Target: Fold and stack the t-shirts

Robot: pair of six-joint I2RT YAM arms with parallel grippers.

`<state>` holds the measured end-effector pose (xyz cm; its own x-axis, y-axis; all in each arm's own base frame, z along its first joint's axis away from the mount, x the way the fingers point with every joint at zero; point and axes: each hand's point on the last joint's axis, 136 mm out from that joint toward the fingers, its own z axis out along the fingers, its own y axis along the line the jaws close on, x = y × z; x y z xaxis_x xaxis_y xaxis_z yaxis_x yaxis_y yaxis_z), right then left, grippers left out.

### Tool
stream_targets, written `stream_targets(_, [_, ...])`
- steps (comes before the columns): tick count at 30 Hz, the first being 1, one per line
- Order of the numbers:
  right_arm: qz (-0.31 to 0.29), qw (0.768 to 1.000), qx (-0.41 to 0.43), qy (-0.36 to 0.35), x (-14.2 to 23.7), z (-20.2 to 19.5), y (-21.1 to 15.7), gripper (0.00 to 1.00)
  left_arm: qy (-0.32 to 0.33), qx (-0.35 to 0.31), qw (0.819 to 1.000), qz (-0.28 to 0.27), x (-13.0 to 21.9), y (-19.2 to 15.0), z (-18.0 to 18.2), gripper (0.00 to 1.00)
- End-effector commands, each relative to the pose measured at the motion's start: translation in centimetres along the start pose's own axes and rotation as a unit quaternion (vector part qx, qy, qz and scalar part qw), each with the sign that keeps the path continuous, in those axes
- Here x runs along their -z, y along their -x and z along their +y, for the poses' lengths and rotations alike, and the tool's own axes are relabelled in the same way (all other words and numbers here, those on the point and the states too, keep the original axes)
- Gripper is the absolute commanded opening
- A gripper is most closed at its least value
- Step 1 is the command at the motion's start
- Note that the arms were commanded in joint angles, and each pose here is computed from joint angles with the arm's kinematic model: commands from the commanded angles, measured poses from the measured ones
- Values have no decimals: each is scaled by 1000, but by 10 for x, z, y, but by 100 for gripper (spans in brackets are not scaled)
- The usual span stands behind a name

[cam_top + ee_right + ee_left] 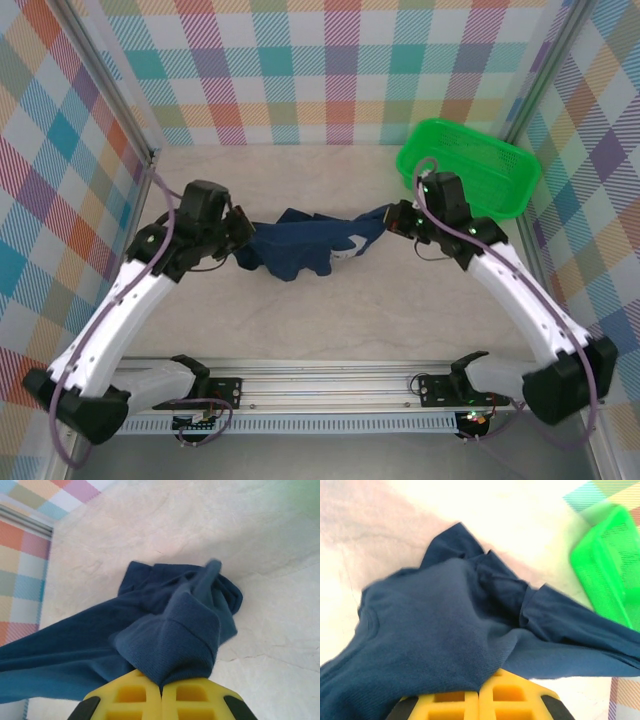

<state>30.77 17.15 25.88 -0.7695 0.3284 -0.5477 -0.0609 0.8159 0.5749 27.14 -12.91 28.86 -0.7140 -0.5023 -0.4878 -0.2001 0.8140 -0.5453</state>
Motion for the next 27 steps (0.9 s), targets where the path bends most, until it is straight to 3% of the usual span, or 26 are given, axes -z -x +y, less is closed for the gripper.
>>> stream_targets(1, [-2, 1000, -13, -17, 11, -10, -9, 0, -3, -39, 999, -27, 5, 3, 9, 0])
stream_targets(5, [26, 999, -19, -40, -26, -21, -11, 0, 27, -36, 999, 4, -48, 5, 12, 0])
stream_targets(11, [114, 987, -52, -96, -119, -48, -25, 0, 105, -10, 992, 69, -164, 17, 39, 1])
stream_targets(13, [152, 979, -62, -124, -144, -62, -32, 0, 119, -19, 989, 89, -187, 20, 39, 21])
stream_targets(17, [200, 964, -67, -162, -164, -79, -43, 1, 138, -27, 985, 97, -169, 8, 42, 48])
stream_targets(18, [199, 964, -63, -164, -163, -80, -42, 6, 143, -32, 984, 98, -157, -1, 47, 53])
stream_targets(24, [167, 972, -46, -160, -130, -71, -31, 46, 126, 28, 974, 187, -104, -99, 95, 49])
stream_targets(27, [141, 976, -42, -161, -103, -68, -27, 53, 119, 64, 965, 226, -103, -141, 107, 49])
